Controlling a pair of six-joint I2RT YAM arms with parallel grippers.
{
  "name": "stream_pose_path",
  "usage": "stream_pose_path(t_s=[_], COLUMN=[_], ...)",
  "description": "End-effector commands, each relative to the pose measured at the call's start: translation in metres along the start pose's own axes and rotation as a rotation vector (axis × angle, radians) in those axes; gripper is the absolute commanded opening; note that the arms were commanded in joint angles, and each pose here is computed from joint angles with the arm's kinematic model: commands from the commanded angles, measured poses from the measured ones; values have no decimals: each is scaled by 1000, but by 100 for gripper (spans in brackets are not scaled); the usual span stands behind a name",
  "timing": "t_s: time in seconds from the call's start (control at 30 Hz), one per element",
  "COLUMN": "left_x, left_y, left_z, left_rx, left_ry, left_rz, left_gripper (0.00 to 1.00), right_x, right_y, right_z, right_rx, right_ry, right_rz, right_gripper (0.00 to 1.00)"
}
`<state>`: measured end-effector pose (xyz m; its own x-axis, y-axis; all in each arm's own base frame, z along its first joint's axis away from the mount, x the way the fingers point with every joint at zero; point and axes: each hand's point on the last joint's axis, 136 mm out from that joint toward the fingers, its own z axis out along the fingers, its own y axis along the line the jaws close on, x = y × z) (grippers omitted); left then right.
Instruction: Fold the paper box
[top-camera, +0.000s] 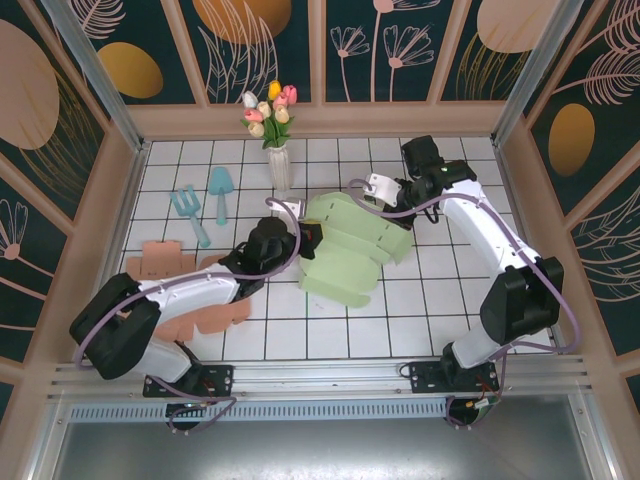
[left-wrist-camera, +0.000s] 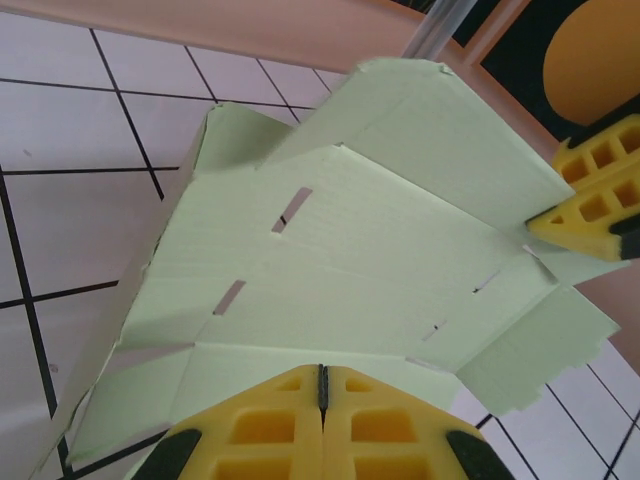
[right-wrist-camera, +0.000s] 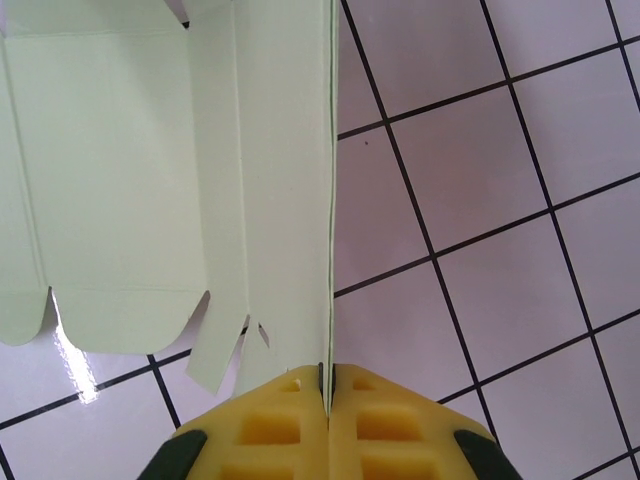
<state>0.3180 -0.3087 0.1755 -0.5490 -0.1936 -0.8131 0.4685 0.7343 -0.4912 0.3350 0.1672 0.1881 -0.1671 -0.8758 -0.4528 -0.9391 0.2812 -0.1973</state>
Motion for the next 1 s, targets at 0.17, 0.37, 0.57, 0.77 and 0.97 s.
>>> stream_pose_path(t_s=[0.17,0.37,0.57,0.77,0.97], left_x=[-21,-33,-28,-19,-22], left_y=[39,33,12,-8,1], left_z=[12,26,39,52,49], left_rx=[-102,-108,-28,-25,-76], left_ry=[-56,-38,7,44,22], left_rz=[-26,-3,-21,26,31], left_gripper=[0,0,0,0,0], right_x=[1,-4,-16,-26,-20], right_y=[14,27,25,31,37], right_z=[5,15,12,13,13], right_rx=[-14,1,41,59,81], right_ry=[-24,2,-6,-13,-8], right_rz=[-66,-144,-155,-185,-214], right_gripper=[0,0,0,0,0])
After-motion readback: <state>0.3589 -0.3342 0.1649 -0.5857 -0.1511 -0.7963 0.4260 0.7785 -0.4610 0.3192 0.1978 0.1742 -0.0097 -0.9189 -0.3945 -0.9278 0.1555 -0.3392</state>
